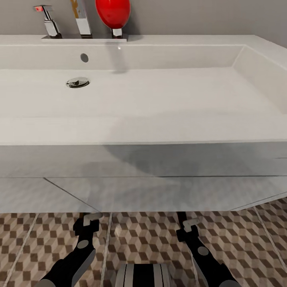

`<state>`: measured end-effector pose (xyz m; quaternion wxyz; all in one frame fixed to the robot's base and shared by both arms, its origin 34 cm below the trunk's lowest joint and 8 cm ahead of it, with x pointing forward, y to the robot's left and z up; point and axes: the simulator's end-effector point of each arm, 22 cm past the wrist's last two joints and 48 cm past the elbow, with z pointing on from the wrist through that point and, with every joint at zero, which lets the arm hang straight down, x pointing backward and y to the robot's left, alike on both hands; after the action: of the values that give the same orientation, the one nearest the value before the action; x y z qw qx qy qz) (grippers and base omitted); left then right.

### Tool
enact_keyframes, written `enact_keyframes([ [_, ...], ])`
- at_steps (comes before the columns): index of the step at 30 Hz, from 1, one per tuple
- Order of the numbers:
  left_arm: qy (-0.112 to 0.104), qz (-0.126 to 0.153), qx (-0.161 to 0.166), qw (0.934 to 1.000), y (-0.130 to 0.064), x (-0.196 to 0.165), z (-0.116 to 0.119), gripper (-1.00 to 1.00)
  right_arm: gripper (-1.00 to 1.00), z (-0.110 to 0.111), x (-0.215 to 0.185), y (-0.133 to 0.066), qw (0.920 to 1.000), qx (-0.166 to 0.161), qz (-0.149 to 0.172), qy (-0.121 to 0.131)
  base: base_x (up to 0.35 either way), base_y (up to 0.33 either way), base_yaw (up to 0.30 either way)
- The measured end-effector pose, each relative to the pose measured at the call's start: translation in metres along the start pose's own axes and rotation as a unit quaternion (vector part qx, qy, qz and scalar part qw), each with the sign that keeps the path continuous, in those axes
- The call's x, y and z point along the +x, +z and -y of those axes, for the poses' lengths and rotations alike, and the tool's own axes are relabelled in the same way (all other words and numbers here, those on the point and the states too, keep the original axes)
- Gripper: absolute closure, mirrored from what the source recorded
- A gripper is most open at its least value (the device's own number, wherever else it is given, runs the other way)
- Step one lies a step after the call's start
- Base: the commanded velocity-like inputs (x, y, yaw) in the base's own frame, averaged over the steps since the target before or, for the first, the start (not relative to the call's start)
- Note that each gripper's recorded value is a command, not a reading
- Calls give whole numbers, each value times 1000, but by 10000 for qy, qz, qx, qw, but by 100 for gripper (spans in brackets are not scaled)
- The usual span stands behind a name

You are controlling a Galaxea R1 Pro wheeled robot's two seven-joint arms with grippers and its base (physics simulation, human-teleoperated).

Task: Take the four mousetraps from the cabinet in the bathroom and place them on the bathroom floor. Make sure all four end up on the same floor surface, and ensure that at least two of them are either under or directly next to the same bathroom sink.

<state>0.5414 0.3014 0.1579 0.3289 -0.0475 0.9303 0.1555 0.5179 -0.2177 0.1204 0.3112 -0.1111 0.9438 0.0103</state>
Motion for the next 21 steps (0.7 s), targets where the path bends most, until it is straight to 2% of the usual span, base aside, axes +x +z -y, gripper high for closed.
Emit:
enact_keyframes([
  [21, 3, 0, 18, 10000, 0, 0, 1, 100, 100, 0, 0, 0, 10000, -1, 0, 0, 0, 0, 0],
])
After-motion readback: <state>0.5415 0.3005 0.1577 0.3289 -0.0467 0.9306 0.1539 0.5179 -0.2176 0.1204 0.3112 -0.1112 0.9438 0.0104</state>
